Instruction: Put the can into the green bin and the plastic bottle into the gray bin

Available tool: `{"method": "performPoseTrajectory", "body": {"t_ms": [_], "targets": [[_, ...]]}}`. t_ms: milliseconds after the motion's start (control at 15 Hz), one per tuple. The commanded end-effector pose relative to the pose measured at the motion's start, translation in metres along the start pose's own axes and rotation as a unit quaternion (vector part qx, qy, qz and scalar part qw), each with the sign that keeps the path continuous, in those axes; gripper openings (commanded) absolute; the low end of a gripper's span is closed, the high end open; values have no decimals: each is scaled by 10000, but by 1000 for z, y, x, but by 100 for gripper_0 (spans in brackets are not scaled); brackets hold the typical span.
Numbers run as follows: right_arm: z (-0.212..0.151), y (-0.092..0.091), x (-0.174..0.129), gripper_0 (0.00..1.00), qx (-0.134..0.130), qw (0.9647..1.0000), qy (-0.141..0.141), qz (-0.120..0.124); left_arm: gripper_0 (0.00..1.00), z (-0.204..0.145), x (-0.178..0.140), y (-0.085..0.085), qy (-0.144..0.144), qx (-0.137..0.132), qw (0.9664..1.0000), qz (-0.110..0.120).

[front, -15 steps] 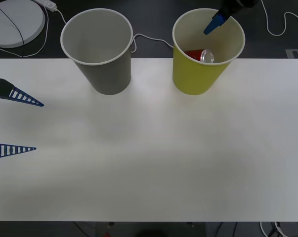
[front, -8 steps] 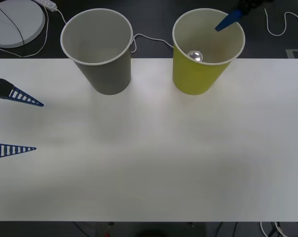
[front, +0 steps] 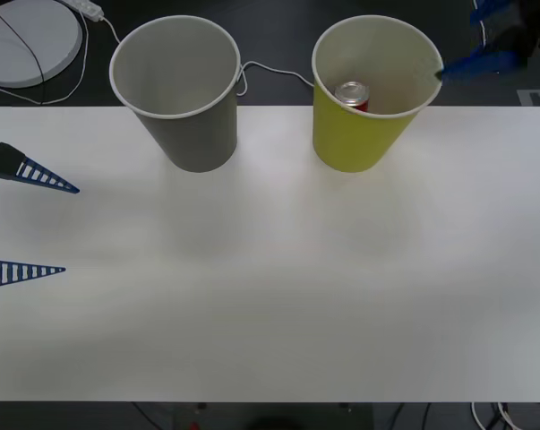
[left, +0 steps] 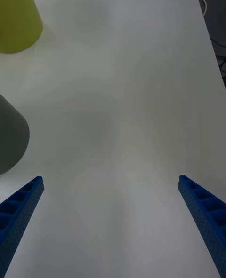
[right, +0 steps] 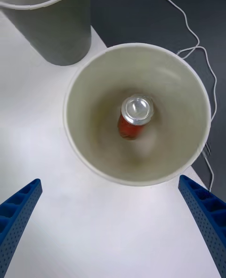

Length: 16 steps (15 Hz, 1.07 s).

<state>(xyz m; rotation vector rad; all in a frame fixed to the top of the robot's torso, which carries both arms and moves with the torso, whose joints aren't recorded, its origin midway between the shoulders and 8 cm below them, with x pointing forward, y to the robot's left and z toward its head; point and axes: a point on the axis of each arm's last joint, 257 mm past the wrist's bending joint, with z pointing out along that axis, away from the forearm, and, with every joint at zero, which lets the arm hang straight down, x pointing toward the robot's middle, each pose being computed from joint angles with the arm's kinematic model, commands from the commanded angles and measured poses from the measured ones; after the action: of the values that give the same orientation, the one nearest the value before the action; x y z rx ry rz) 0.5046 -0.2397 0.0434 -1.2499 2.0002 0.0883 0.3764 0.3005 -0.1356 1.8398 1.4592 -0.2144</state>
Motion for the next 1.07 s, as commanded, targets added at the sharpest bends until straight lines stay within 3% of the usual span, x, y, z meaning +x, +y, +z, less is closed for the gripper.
{"method": "performPoseTrajectory", "body": {"t_ms": [67, 267, 667, 1067], "targets": [[-10, 19, 22, 100, -156, 9986, -195, -467, 100, 0, 0, 0, 0, 0, 10000, 0], [-16, 42, 43, 100, -464, 9951, -421, -761, 100, 0, 0, 0, 0, 0, 10000, 0], [-19, 92, 103, 100, -911, 9833, -600, -1459, 100, 0, 0, 0, 0, 0, 10000, 0], [-11, 121, 152, 100, -1089, 9725, -768, -1911, 100, 0, 0, 0, 0, 0, 10000, 0]]}}
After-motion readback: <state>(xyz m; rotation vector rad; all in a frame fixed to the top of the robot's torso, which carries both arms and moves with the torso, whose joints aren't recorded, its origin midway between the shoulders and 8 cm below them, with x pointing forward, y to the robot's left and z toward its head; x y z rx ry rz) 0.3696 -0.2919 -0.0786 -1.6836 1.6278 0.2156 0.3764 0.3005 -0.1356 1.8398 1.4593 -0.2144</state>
